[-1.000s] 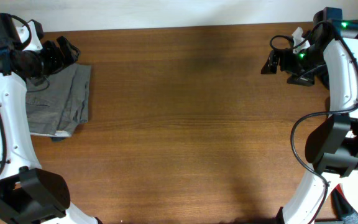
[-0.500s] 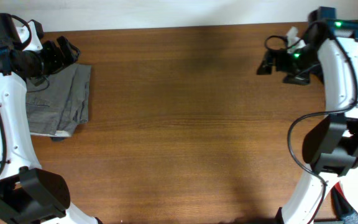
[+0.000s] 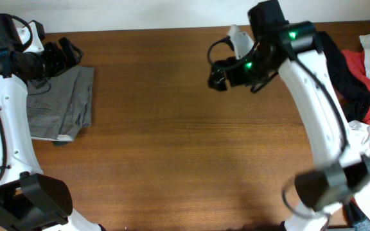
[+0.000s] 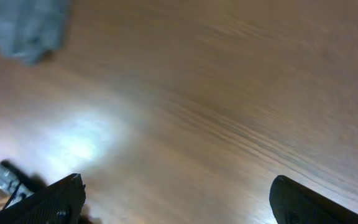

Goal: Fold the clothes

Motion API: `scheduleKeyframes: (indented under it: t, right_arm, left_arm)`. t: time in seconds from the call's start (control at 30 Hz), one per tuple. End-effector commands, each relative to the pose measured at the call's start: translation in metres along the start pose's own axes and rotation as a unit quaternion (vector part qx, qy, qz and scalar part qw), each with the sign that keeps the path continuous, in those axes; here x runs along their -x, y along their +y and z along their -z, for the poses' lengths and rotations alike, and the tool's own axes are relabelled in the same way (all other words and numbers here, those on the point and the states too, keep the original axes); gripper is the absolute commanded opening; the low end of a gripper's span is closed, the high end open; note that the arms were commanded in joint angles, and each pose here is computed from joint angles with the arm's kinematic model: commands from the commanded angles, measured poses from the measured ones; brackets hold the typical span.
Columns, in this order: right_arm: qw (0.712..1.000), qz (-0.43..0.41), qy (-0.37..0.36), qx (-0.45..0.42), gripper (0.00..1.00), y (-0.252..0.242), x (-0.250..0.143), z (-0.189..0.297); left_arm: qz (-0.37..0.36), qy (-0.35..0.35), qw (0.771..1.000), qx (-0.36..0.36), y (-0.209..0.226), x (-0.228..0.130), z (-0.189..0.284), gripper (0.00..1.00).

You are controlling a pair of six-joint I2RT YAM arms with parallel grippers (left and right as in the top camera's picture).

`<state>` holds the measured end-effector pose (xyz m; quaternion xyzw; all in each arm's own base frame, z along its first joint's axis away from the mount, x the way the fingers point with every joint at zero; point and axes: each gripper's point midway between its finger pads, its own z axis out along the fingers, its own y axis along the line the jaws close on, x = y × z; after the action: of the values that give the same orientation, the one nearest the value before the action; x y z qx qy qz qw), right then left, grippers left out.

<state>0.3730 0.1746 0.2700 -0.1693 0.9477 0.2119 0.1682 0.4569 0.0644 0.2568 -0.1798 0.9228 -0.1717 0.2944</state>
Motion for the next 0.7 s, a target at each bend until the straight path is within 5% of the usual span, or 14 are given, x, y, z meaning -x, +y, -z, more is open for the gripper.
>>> scheduleKeyframes:
  t: [0.0, 0.3, 0.53, 0.67]
  right_arm:
    - [0.996, 0.061, -0.060, -0.003, 0.99, 0.046, -0.008, 0.051]
    - [0.953, 0.140, -0.255, -0.080, 0.99, 0.085, -0.056, 0.199]
    - [0.901, 0.157, -0.398, -0.064, 0.99, 0.095, -0.148, 0.300]
    - [0.886, 0.140, -0.432, -0.088, 0.99, 0.078, -0.203, 0.307]
  left_arm:
    - [-0.005, -0.002, 1.000, -0.001, -0.001, 0.001, 0.000, 0.99]
    - [-0.005, -0.002, 1.000, -0.001, -0.001, 0.001, 0.000, 0.99]
    - [-0.005, -0.002, 1.000, 0.000, -0.001, 0.001, 0.000, 0.99]
    - [-0.005, -0.002, 1.000, 0.000, -0.001, 0.001, 0.000, 1.00]
